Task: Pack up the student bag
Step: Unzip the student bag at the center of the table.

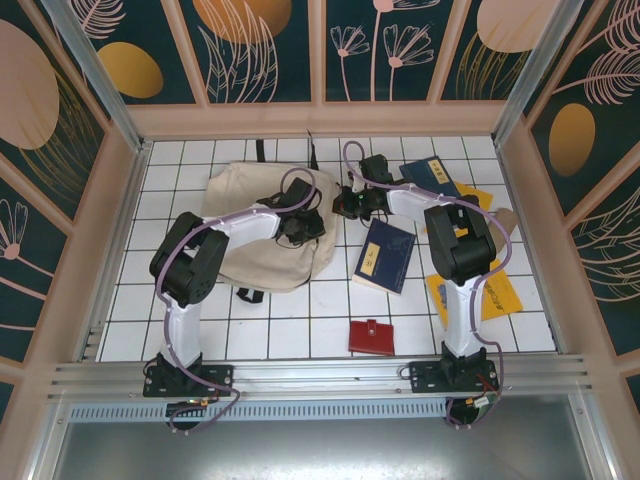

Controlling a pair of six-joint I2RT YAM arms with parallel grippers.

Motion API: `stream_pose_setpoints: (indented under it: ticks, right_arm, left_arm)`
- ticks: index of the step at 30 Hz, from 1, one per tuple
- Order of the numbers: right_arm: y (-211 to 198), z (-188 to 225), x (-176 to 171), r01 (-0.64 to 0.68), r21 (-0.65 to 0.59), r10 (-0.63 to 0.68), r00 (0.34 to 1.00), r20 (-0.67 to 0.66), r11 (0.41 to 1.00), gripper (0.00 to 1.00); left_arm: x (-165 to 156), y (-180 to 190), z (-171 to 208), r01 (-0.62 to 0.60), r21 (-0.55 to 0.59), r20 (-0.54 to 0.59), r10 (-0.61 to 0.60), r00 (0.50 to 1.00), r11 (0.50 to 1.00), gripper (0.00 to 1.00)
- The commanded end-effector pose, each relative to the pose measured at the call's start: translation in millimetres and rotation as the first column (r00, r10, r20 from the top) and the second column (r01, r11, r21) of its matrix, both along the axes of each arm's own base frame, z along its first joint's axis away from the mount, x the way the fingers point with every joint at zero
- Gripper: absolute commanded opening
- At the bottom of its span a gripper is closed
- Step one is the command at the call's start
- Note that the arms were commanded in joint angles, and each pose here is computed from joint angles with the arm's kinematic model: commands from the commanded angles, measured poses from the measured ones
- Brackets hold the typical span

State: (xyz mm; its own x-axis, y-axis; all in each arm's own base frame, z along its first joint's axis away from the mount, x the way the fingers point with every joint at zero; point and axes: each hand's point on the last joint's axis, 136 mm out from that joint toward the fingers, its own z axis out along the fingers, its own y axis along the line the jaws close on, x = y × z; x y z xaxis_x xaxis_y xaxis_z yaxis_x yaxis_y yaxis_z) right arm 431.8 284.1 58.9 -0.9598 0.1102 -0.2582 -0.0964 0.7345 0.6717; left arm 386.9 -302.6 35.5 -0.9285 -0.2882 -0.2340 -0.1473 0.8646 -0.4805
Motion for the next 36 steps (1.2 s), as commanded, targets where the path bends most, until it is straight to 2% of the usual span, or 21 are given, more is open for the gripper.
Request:
stream_pose_setpoints:
  ticks: [1,7,13,25,29,36]
  right_arm:
    - [9.1,26.1,-9.9,-0.038,0.051,0.037,0.999,0.026,0.998,0.0]
    - [-9.5,14.6,1.6,0.041,-0.046,-0.039,0.998,0.046,0.998,0.0]
    - [-36.2,-2.0,27.3,0.181,-0.151,-0.172,0.982,0.072,0.972,0.0]
    - [-40.3,-9.7,57.2,0.346,-0.116,-0.342,0.938,0.049,0.931,0.0]
    - [-45.4,-10.9,65.3,0.397,-0.119,-0.394,0.918,0.054,0.91,0.0]
    - [-56.0,-20.8,73.1,0.426,-0.156,-0.42,0.905,0.067,0.891,0.0]
  left_arm:
    - [1.0,8.9,-14.5,-0.007,0.073,-0.018,0.009,1.0,0.997,0.09]
    - [2.8,14.5,14.8,-0.025,0.067,0.043,0.023,0.999,0.997,0.0]
    - [-16.0,31.1,40.9,-0.054,0.044,0.079,0.051,0.996,0.998,0.0]
    - [-62.9,61.3,49.2,-0.084,0.008,0.065,0.083,0.994,0.996,0.0]
    - [-66.6,72.8,44.0,-0.11,0.047,0.068,0.107,0.992,0.993,0.0]
    - [-80.6,110.3,28.0,-0.15,0.216,0.066,0.139,0.988,0.965,0.0]
